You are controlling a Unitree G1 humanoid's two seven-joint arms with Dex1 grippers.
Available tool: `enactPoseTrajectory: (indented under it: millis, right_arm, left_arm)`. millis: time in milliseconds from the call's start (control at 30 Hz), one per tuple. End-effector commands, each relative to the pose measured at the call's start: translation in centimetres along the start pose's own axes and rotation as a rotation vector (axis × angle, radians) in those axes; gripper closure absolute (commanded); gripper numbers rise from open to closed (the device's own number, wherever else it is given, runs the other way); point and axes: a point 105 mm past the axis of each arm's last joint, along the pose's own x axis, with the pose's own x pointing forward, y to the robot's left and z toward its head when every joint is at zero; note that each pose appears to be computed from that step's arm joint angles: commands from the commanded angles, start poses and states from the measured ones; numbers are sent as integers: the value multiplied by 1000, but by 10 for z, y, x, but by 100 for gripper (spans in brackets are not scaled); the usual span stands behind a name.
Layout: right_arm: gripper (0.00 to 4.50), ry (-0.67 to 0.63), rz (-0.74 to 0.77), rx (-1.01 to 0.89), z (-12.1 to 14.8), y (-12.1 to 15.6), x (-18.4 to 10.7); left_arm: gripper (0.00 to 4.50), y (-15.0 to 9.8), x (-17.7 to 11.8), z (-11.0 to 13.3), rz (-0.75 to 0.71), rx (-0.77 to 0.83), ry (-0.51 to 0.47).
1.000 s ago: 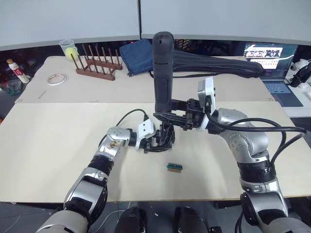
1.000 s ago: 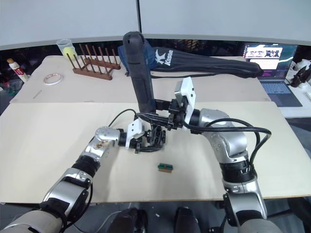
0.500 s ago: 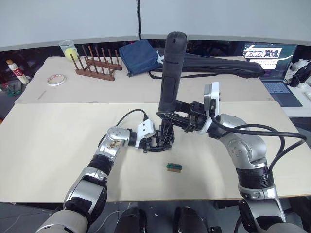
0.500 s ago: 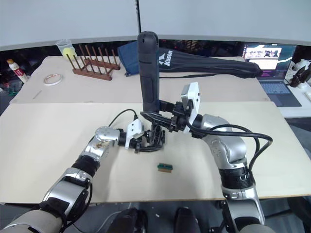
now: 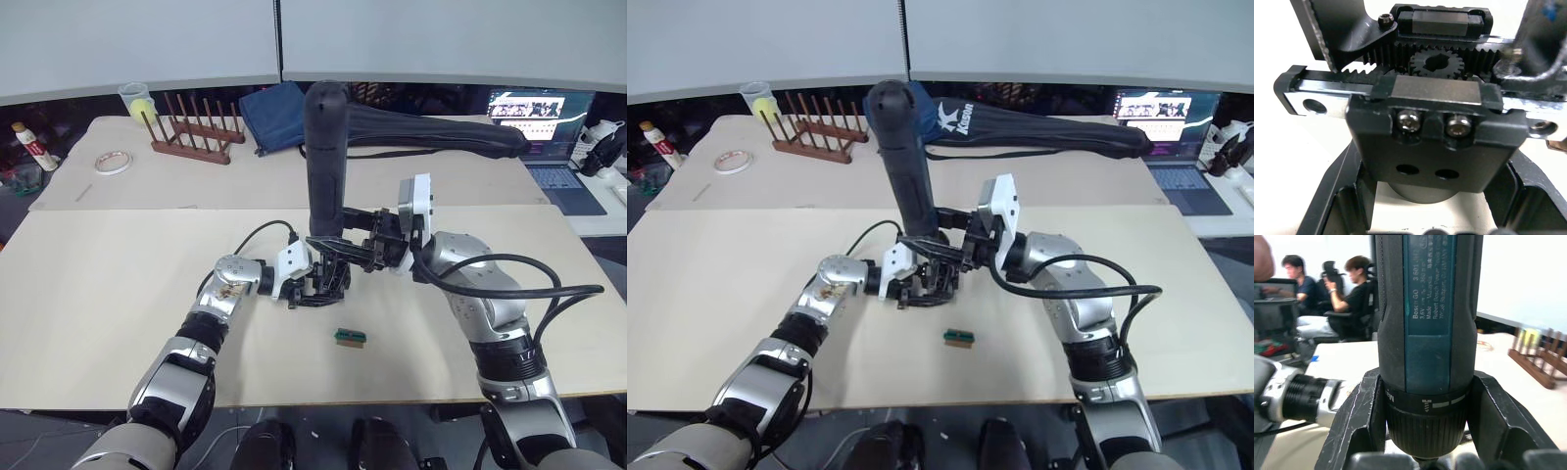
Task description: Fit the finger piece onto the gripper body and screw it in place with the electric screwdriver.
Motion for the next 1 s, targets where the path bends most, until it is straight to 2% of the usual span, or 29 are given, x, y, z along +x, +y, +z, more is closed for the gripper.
enactPoseTrajectory:
  millis: [33,400,1000]
  right_arm:
    - [260,127,-24,105,-36,-2,-7]
    - [260,208,-68,77,-49,-12,-15]
    - [260,202,-56,56,-44,-13,-18]
  left_arm:
    - [215,10,-8,5,44,27,8]
    - [215,11,-8,6,46,31,9]
    - [215,12,-8,6,49,30,9]
